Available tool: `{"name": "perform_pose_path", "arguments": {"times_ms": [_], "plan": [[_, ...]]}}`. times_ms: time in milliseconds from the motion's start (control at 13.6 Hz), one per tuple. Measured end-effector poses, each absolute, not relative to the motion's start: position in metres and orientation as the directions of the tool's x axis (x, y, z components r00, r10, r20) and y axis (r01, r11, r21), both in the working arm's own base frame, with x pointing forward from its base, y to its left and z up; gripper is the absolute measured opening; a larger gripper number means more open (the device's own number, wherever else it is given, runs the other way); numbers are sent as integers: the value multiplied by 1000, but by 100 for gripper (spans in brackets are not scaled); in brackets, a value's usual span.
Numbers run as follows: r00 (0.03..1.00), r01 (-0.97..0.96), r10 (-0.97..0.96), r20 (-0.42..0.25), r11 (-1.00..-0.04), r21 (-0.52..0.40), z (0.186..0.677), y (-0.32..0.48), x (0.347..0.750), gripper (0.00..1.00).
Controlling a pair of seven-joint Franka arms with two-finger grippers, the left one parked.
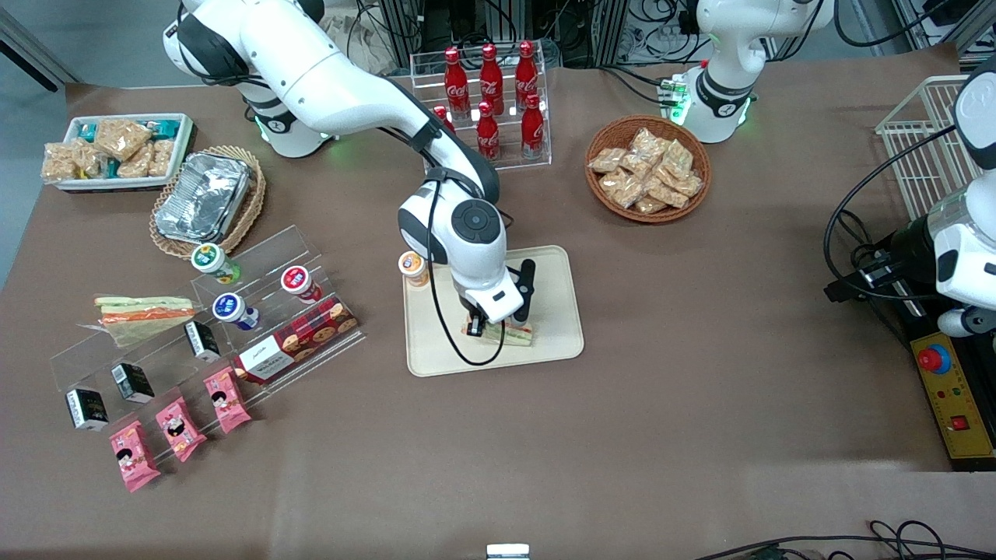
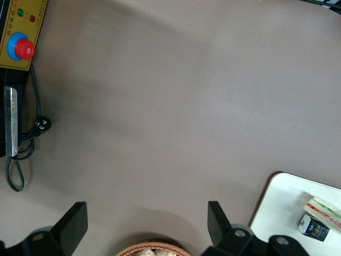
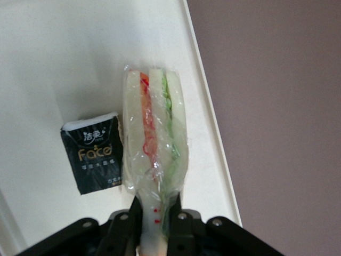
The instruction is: Place sandwich on tray
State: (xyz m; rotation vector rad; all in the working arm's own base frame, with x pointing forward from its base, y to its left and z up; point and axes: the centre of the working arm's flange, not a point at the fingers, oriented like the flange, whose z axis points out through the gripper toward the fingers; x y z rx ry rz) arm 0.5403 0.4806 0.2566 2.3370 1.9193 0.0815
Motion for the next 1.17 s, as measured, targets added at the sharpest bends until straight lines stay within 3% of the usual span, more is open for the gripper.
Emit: {"name": "perform_pose_path", "arguments": {"times_ms": [293,513,807,1173], "plan": [[220,970,975,-32,-215,114,248,475,545,67],[315,948,949,30,-316,47,254,468,554,97],[351,934,934,70,-355,52,289,460,566,98],[458,885,886,72,-462,62,394,413,583,98]]}}
